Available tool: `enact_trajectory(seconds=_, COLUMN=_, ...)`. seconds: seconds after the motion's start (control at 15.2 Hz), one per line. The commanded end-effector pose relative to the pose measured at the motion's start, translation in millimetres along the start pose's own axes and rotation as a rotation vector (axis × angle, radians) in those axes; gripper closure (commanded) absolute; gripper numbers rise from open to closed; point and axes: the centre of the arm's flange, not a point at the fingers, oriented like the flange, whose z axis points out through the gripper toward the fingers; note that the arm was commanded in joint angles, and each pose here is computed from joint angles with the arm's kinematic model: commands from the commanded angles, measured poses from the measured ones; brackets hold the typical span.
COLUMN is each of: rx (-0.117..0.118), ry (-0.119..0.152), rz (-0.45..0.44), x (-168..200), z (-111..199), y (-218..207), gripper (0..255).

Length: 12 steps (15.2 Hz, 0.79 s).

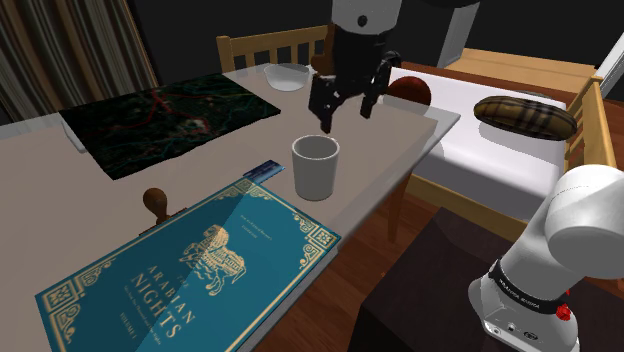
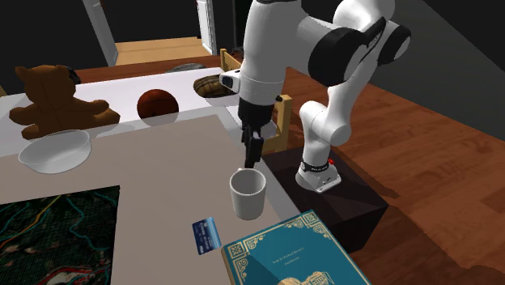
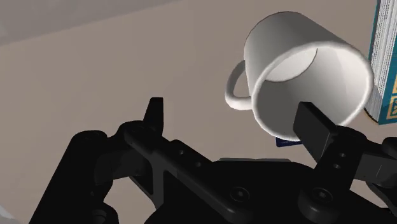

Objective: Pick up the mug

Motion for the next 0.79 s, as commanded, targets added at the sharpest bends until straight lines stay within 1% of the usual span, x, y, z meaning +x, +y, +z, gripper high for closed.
enact_trajectory(seconds=0.0, rx=-0.001, ry=-0.001, rz=0.013, x=0.1, z=6.1, y=-28.5, gripper=0)
enact_trajectory(seconds=0.4, rx=-0.008, ry=-0.003, rz=0.046, x=6.2, z=18.4, y=-104.5, gripper=0)
enact_trajectory(seconds=0.73, rx=-0.008, ry=-0.003, rz=0.046, x=2.1, z=44.4, y=-106.3, gripper=0)
